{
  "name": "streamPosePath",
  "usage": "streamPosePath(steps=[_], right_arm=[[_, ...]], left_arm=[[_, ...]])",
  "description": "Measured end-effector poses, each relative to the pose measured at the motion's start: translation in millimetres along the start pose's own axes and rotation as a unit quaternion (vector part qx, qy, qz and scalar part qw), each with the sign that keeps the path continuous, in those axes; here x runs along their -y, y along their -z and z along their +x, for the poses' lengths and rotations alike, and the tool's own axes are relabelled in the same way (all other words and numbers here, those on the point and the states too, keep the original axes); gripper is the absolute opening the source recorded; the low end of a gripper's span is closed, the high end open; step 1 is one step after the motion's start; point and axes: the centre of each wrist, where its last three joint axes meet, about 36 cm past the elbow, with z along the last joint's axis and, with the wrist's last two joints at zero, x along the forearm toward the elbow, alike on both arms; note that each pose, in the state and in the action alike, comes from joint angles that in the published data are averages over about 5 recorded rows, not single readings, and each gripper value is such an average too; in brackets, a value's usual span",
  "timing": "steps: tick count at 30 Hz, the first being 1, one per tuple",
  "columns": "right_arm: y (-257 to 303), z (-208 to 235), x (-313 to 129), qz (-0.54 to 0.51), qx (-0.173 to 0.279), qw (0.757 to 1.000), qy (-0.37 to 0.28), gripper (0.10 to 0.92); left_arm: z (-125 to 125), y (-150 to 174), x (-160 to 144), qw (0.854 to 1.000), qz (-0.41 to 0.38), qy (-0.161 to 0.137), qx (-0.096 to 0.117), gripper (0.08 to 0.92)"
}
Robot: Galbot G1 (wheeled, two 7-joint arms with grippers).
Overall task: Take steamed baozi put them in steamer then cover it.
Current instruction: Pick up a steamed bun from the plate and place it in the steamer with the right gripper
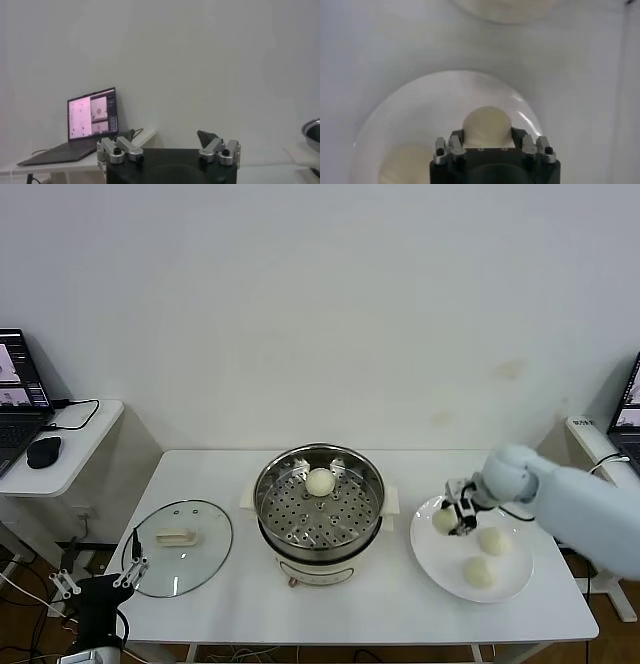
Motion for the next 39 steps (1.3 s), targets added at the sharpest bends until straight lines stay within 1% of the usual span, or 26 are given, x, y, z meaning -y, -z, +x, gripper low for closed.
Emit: streamPosePath(steps=[5, 10, 13, 16, 22, 28, 33, 39], right_arm=[[22.9, 57.5, 27.7, 0.008, 0.019, 0.999, -0.033, 0.601], [67.4, 108.8, 50.8, 0.022, 0.050, 0.997, -0.060, 0.605], [99.5, 127.9, 60.6, 0.028, 0.071, 0.995, -0.067, 0.609], [133.8, 135.5, 66.5, 0.032, 0.089, 0.993, -0.067, 0.611], [204.0, 122.6, 69.1, 0.038, 0.111, 0.992, -0.051, 0.611], [260.8, 92.3, 64.2, 0.042, 0.116, 0.992, -0.031, 0.613], [293.2, 64.2, 58.2, 0.044, 0.114, 0.992, -0.016, 0.619], [318.2, 32.5, 50.5, 0.042, 0.110, 0.993, 0.000, 0.619]], left_arm=[[-1.3, -0.3, 1.8, 1.000, 0.002, -0.003, 0.001, 0.823], [-3.1, 0.3, 2.3, 1.000, 0.003, -0.002, 0.004, 0.823], [-3.3, 0.3, 1.9, 1.000, 0.003, 0.000, 0.005, 0.823], [-3.7, 0.0, 1.1, 1.000, 0.003, 0.004, 0.006, 0.823], [-5.6, -0.3, 0.6, 1.000, 0.005, 0.010, 0.008, 0.823], [-7.2, -0.4, 1.2, 1.000, 0.007, 0.014, 0.009, 0.823], [-6.3, -3.2, 0.0, 1.000, 0.005, 0.015, 0.006, 0.823], [-6.7, -2.6, -0.7, 1.000, 0.005, 0.017, 0.008, 0.823]])
